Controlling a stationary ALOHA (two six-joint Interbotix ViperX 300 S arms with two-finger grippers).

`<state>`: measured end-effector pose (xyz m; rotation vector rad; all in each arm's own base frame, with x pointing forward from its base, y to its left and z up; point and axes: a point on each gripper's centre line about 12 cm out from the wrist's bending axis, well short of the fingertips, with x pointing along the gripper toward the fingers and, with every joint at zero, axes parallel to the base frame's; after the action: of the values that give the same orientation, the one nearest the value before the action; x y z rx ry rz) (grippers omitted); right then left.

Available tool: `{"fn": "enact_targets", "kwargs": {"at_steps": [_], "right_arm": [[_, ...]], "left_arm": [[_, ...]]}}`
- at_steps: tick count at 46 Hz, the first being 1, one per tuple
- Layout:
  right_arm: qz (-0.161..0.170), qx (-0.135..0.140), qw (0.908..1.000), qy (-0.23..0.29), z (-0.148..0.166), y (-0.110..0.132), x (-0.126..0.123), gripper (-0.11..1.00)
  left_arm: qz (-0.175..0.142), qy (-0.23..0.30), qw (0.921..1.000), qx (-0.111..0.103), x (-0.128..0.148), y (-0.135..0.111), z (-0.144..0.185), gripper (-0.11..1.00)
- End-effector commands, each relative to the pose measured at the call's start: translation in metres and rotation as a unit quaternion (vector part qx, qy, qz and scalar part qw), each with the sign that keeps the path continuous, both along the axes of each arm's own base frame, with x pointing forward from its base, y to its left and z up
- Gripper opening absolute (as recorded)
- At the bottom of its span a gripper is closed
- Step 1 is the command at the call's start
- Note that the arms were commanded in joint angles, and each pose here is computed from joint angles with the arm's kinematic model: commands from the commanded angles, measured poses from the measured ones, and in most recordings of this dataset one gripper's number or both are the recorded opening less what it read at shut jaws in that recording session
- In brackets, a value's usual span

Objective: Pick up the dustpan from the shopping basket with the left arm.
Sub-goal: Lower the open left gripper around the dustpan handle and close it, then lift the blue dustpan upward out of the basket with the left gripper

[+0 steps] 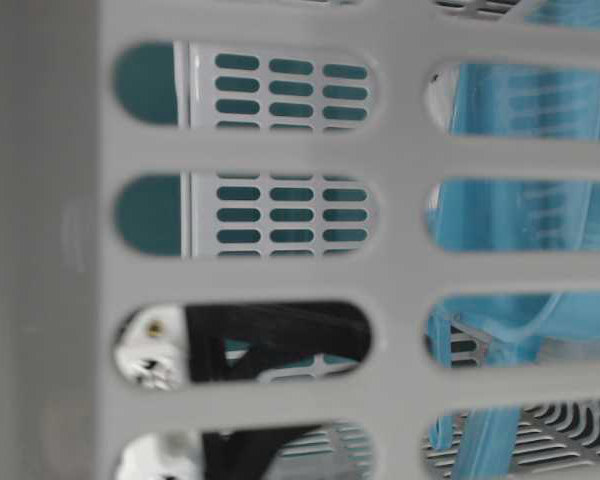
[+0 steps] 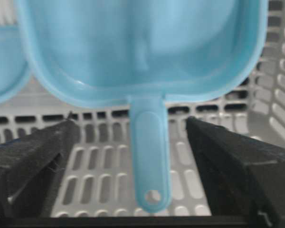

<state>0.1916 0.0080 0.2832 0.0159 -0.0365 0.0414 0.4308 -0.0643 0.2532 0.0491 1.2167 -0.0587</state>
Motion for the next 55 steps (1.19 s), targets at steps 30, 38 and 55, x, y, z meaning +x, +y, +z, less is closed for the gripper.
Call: {"fn": "enact_targets", "kwargs": {"at_steps": [30, 38, 55], "right_arm": [[0.002, 0.002, 1.0, 0.002, -0.002, 0.001, 0.0, -0.01], [0.004, 0.003, 1.0, 0.002, -0.003, 0.001, -0.001, -0.01], [0.004, 0.024, 0.9997, 0.002, -0.008, 0.001, -0.006, -0.01]], "left_arm": [[0.01, 0.007, 0.9999, -0.007, -0.015, -0.006, -0.044, 0.79], [0.007, -0.001, 0.9999, -0.007, -0.019, -0.005, -0.029, 0.31], [0.031, -0.106, 0.9937, -0.022, -0.022, 0.015, 0.09, 0.28]]}}
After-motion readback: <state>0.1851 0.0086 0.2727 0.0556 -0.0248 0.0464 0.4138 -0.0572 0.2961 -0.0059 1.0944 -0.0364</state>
